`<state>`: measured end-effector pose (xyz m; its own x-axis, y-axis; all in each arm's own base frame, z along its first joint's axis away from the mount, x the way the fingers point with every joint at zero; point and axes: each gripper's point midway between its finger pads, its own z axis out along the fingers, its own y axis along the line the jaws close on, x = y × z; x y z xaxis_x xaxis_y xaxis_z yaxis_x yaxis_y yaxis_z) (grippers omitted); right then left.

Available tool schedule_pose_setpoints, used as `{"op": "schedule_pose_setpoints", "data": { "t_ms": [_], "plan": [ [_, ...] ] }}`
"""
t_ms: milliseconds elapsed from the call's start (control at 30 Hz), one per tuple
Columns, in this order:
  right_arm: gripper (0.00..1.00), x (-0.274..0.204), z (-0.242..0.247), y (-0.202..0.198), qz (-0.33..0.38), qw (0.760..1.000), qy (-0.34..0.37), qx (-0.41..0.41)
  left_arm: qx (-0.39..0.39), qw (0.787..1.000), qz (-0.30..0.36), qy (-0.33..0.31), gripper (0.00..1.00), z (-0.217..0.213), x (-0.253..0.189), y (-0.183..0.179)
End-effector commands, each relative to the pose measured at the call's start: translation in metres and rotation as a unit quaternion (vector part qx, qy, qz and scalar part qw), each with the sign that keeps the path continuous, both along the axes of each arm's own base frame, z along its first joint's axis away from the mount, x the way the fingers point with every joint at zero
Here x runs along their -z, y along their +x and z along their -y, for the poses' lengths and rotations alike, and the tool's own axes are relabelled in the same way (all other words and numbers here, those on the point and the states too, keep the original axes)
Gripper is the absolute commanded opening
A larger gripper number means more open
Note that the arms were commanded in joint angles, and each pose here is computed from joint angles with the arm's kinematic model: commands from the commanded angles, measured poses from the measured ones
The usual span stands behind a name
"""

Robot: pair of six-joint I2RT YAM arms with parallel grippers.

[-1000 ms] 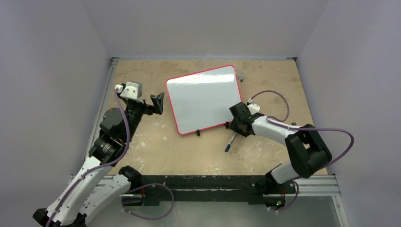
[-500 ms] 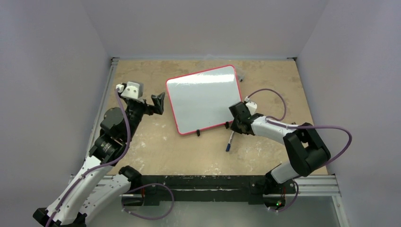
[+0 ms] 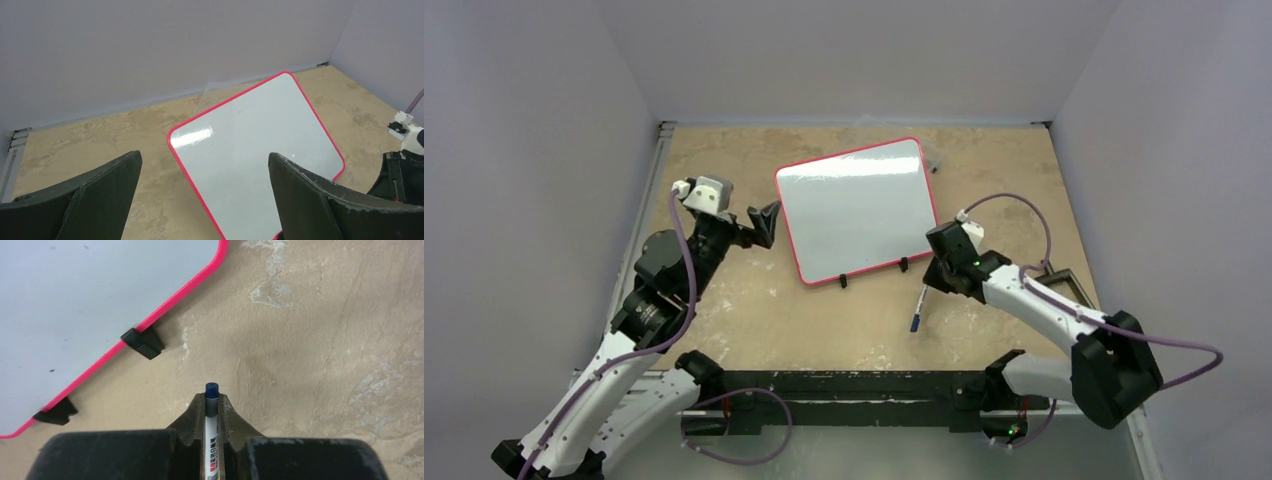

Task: Write a sentence on the whiteboard
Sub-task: Open the whiteboard marker at the center of the board.

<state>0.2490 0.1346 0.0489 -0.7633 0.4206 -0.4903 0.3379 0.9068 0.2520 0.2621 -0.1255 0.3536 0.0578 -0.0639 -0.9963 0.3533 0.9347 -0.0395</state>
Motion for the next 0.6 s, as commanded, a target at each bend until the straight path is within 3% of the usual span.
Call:
{"op": "schedule_pose_setpoints", "data": {
  "t_ms": [0, 300, 567],
  "plan": [
    [0.0, -0.039, 0.002, -0.005, 0.027, 0.999, 0.028, 0.019, 0.04, 0.999, 0.019, -0.018, 0.99, 0.012, -0.022, -0.01],
    [0.0, -0.136, -0.011, 0.01, 0.158, 0.972, 0.164, 0.064, 0.178, 0.983, 0.024, -0.033, 0.98, 0.058, -0.026, -0.03],
    [0.0, -0.205, -0.014, 0.023, 0.232, 0.936, 0.244, 0.106, 0.341, 0.935, 0.0, -0.102, 0.87, 0.115, -0.036, -0.054]
  ]
}}
